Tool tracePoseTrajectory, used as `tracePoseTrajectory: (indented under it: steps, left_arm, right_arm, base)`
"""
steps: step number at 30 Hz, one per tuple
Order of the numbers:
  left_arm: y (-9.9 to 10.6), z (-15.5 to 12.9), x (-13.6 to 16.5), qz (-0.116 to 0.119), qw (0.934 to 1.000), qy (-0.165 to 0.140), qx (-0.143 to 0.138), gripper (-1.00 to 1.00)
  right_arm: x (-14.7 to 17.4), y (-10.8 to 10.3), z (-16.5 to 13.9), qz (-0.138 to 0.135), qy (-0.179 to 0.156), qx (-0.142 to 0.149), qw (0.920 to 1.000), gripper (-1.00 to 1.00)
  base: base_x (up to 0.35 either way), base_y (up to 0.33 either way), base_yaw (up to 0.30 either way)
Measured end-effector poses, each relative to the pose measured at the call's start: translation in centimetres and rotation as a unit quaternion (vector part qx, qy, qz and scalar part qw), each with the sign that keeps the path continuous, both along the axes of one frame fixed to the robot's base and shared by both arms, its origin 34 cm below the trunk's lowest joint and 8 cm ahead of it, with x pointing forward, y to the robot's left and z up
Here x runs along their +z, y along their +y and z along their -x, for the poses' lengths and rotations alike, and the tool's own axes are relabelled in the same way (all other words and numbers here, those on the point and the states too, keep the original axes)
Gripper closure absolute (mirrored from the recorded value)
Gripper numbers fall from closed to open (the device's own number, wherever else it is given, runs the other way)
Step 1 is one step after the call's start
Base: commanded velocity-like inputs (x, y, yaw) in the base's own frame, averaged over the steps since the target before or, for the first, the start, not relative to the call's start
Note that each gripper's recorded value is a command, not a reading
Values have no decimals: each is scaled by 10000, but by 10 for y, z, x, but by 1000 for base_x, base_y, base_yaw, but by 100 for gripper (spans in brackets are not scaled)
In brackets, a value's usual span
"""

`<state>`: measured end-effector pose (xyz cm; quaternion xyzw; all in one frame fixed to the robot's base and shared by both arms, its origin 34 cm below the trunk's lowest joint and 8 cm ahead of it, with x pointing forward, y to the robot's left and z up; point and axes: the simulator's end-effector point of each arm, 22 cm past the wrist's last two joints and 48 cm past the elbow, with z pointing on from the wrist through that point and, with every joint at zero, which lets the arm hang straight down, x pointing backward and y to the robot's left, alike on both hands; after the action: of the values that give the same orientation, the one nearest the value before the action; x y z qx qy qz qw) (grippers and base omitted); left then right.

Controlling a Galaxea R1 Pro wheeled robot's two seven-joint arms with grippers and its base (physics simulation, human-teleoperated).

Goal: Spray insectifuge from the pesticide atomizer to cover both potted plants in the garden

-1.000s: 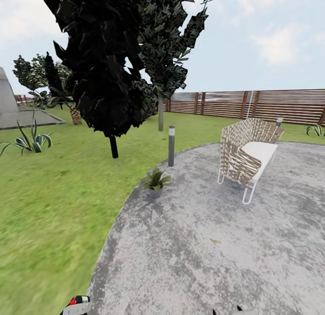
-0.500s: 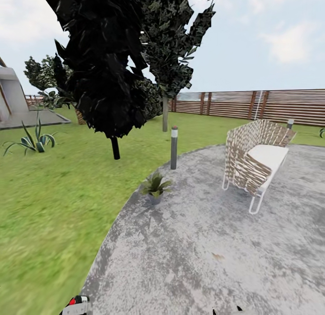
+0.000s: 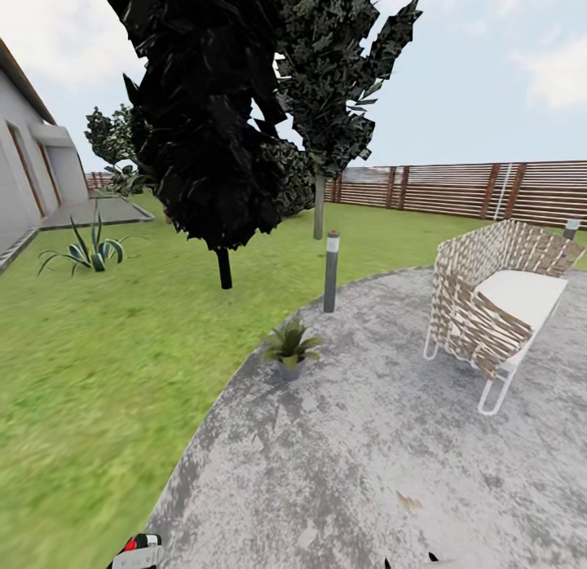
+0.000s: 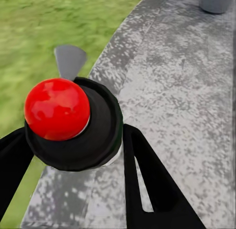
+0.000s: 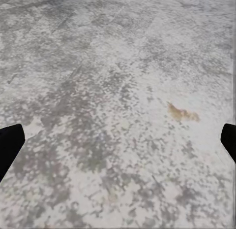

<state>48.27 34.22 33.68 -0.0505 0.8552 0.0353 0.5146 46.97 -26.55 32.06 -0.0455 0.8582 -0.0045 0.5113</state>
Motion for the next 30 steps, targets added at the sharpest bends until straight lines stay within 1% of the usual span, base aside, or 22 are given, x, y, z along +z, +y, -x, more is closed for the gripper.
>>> tracePoseTrajectory:
  steps: [20,24,30]
  left_arm:
    - [0,0,0,6,10000,-3,20,100]
    - [1,0,0,-1,10000,-5,29,100]
    - [1,0,0,-2,10000,0,29,100]
  right_arm:
    - [0,0,0,0,2,-1,10000,-100]
    - [0,0,0,0,-1,0,10000,-100]
    - [0,0,0,0,-3,0,10000,-100]
  base:
    - [231,-201,4]
    - [233,-207,107]
    - [234,-207,201]
